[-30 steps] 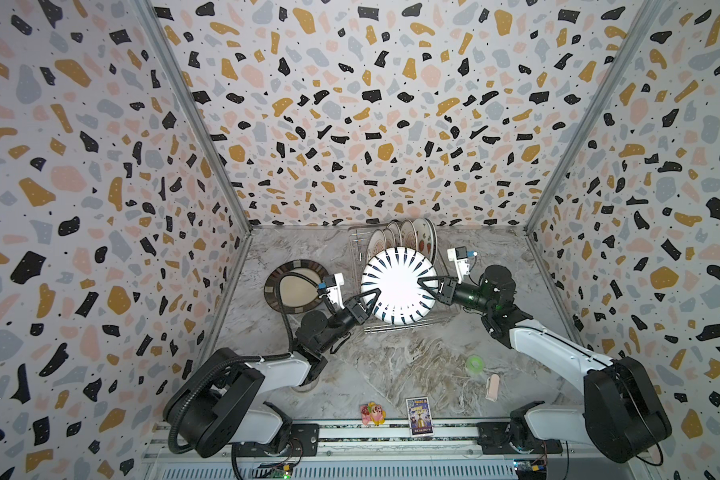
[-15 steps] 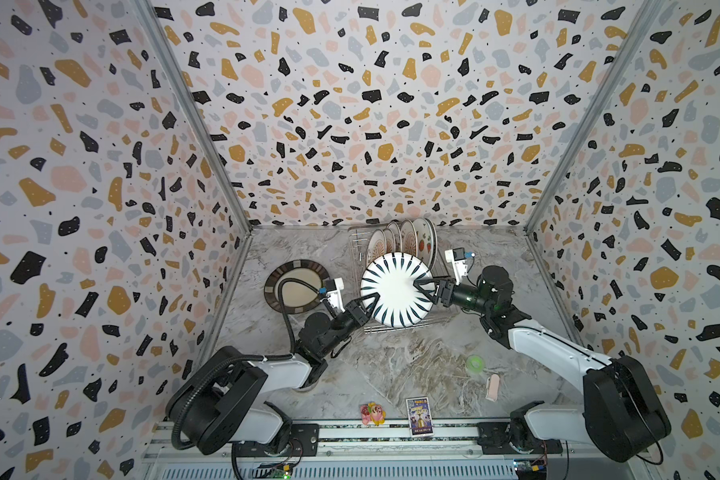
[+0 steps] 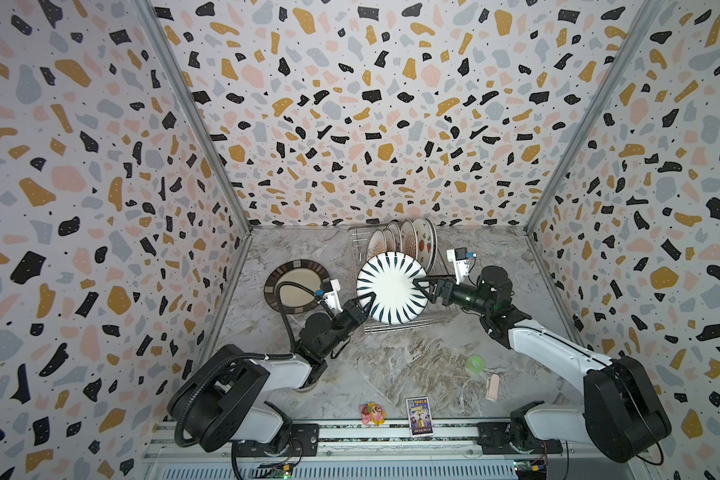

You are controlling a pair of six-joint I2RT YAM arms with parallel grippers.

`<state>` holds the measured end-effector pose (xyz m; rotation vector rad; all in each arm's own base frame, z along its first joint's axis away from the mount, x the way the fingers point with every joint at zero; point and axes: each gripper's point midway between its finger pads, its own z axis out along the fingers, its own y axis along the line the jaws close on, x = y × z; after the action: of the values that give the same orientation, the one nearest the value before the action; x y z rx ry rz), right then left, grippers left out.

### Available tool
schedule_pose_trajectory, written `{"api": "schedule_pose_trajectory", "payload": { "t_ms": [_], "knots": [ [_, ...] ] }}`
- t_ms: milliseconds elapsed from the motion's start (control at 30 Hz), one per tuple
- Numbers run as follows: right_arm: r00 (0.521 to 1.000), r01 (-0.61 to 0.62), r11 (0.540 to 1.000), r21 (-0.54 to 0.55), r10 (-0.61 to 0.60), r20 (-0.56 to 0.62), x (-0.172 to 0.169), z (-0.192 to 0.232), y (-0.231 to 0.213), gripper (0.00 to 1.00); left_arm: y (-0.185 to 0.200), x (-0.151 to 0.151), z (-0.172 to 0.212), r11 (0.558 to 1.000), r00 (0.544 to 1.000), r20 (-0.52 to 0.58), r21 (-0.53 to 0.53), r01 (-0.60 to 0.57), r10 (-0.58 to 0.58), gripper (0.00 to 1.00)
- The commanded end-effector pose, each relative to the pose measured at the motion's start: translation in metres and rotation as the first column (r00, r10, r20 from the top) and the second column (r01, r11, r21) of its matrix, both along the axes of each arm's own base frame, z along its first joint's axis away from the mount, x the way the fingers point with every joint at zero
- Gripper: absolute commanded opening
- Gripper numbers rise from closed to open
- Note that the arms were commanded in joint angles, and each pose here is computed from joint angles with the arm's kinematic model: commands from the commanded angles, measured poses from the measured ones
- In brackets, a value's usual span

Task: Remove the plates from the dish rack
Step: 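Open the right gripper and carry the plate toward the dark-rimmed plate with the left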

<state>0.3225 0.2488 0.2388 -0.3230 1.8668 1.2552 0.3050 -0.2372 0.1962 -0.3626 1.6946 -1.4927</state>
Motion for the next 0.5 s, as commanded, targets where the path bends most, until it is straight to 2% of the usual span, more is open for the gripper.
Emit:
{"api": "schedule_pose_trajectory", "payload": {
  "t_ms": [0,200,467],
  "knots": [
    [0.996,0.021,1.0,0.017,-0.023,0.086,0.001,0.031,-0.004,0.99,0.011,-0.003,0.062,0.99,0.985,0.172,-0.139,-0.004,0.028,0.0],
    [0.992,0.088,0.996,0.005,-0.089,0.095,0.006,0.034,-0.012,0.99,0.025,0.002,0.061,0.99,0.985,0.16,-0.133,-0.049,0.071,0.0],
    [0.982,0.114,0.994,-0.005,-0.112,0.152,0.006,0.039,-0.01,0.99,0.047,0.006,0.06,0.984,0.98,0.147,-0.138,-0.117,0.137,0.0]
  ]
}}
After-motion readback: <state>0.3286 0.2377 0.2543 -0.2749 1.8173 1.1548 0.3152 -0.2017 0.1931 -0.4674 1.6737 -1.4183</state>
